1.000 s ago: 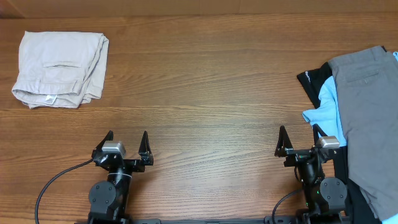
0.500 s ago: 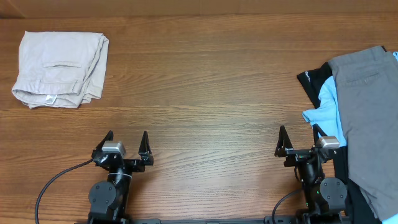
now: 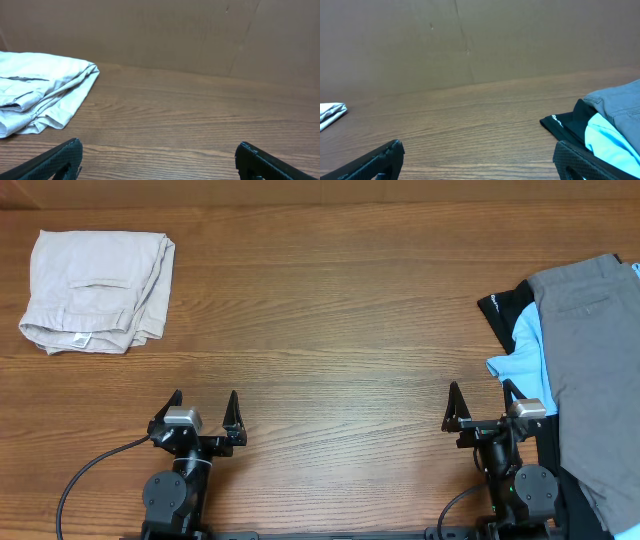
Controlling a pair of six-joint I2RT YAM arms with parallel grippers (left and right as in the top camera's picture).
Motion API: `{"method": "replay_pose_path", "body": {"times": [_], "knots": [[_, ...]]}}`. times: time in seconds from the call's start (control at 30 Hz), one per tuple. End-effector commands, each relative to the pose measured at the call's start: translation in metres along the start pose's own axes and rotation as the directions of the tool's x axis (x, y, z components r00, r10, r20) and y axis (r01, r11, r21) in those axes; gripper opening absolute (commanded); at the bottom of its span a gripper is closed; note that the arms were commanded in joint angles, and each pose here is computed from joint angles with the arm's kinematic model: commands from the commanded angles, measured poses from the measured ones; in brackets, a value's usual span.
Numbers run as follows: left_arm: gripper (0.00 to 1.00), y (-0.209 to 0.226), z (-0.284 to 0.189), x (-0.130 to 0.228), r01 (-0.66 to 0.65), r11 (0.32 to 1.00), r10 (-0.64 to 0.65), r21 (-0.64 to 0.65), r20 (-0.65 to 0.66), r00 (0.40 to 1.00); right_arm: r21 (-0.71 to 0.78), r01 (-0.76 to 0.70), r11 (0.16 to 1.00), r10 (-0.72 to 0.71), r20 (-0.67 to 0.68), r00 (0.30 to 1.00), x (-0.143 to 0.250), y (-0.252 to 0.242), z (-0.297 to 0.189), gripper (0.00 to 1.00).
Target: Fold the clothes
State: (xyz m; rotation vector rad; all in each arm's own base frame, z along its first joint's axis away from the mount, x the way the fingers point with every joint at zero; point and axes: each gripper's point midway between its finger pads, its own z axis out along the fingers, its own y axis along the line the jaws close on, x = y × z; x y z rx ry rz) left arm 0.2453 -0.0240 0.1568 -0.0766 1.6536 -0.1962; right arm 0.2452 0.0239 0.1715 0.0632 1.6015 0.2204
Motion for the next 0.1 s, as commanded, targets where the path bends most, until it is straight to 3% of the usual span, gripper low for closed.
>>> {"method": "replay_pose_path", "body": {"times": [0.0, 0.07], "knots": [[1.0, -0.0013, -0.0003, -0.0002, -0.022, 1.0, 0.022, 0.007, 0.009, 1.0, -0.009, 0.004, 1.0, -0.004, 0.001, 1.0, 0.0023, 0.0014, 0.0002, 1.0], [1.0, -0.0013, -0.0003, -0.0002, -0.022, 1.0, 0.022, 0.007, 0.009, 1.0, -0.009, 0.004, 1.0, -0.004, 0.001, 1.0, 0.0024, 0.0014, 0.0002, 1.0]]}}
